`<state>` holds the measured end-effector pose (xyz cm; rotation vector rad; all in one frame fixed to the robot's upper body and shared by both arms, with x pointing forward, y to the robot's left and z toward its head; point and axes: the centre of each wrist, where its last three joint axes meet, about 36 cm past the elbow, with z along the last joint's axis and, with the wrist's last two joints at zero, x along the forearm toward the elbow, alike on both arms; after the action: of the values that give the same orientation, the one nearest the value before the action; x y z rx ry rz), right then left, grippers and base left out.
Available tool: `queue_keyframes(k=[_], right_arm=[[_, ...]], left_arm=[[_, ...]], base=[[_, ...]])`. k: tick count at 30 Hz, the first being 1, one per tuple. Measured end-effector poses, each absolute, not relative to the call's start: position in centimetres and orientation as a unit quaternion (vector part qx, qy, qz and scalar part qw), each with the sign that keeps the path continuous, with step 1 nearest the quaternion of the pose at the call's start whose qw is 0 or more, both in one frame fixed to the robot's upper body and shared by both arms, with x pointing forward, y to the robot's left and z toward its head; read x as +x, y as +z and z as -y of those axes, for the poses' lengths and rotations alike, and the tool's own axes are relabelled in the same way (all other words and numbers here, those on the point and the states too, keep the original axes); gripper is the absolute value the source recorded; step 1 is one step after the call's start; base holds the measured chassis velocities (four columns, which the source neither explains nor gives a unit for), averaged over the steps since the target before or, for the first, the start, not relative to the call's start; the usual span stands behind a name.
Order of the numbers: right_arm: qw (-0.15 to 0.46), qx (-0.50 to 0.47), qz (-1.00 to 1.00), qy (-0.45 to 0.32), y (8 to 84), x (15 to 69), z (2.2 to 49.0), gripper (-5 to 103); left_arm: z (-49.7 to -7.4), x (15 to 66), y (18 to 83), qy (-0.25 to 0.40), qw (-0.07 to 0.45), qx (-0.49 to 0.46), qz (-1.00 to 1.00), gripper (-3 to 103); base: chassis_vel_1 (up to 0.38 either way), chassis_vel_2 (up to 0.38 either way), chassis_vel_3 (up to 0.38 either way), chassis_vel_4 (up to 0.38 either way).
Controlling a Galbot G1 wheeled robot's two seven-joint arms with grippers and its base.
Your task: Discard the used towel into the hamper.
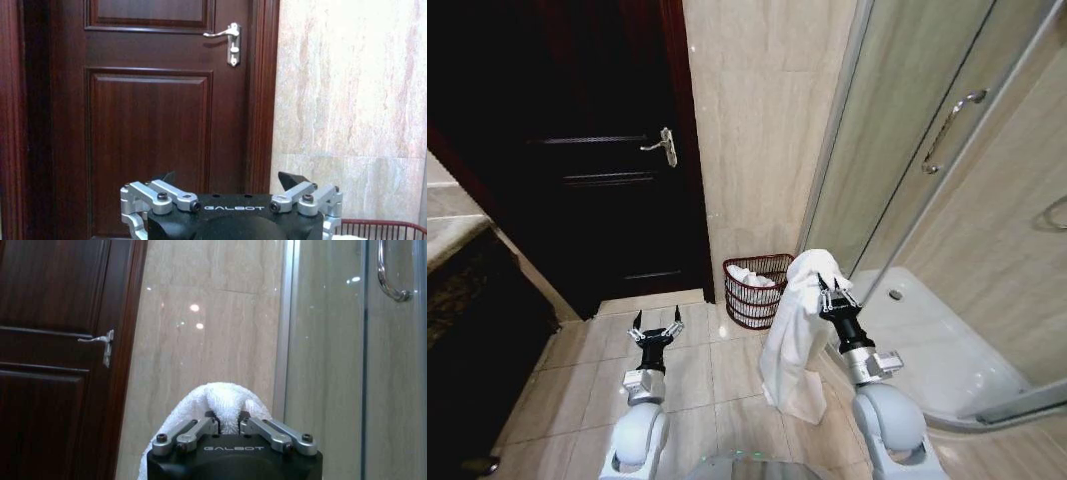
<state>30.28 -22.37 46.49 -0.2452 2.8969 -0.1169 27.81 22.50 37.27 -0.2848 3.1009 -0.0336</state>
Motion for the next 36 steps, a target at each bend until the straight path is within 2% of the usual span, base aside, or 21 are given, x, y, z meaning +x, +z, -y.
queue_keyframes(k=[36], right_arm=[[0.12, -0.083, -0.989, -0.035, 46.72, 30.62, 22.34, 12]], left_arm=[[-21.95, 27.79, 37.03, -0.014, 0.004, -0.094, -0.995, 100]], base=[[-0.024, 0.043, 0.047, -0.019]])
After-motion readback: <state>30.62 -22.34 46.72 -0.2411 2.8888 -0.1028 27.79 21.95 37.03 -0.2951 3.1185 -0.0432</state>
